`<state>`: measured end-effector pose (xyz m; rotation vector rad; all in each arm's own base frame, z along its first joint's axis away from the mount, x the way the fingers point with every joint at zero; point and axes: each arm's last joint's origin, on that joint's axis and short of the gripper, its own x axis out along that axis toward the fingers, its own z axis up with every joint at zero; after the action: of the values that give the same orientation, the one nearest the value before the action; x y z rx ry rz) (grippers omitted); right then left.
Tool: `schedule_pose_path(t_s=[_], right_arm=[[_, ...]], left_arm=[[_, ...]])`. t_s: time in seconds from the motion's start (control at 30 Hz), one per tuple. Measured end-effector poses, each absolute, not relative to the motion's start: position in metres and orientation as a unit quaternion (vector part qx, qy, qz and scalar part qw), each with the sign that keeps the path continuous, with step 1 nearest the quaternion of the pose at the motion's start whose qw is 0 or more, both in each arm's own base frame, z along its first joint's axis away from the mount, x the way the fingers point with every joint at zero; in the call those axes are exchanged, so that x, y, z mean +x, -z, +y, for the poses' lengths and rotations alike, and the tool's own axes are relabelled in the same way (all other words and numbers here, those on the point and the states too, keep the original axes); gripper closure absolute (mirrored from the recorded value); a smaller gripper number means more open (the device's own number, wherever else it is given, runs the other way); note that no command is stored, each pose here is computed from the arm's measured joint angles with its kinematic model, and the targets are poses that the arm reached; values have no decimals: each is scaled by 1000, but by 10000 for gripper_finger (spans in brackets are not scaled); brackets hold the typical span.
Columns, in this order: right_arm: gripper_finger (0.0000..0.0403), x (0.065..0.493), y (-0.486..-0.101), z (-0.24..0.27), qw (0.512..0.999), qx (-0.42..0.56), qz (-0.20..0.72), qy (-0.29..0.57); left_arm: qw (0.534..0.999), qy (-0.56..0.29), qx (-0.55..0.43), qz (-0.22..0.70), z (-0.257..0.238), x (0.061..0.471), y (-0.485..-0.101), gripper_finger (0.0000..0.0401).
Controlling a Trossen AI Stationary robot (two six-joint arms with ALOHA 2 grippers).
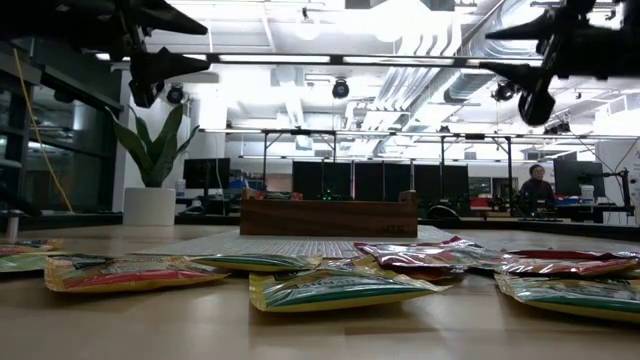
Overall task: Pick & Place Tea
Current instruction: Put the red tea bag into the left section of the wooden organizer
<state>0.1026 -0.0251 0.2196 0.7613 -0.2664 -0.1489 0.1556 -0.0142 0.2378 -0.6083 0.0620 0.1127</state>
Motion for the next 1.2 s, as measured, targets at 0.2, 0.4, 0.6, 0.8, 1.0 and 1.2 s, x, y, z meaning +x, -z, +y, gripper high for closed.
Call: schedule_pose_path(t_s=[0.2, 0.4, 0.6, 0.8, 1.0, 1.2], right_arm=[[238, 110, -260, -27, 930, 349, -51, 104], [238, 135, -281, -31, 903, 387, 123, 142], [238, 170, -272, -33, 822, 483, 278, 118], [238, 198, -249, -22, 759, 529, 366, 102], [238, 213, -230, -2, 723, 536, 417, 126], [238, 226, -213, 26, 718, 526, 426, 160]], left_arm=[[952, -52, -299, 32, -14, 156, -238, 196], [954, -52, -292, 35, -14, 156, -237, 196], [954, -56, -290, 48, -14, 155, -235, 196], [954, -58, -288, 55, -14, 155, -233, 196], [954, -58, -288, 57, -14, 155, -233, 196], [954, -58, -288, 57, -14, 155, -233, 196]])
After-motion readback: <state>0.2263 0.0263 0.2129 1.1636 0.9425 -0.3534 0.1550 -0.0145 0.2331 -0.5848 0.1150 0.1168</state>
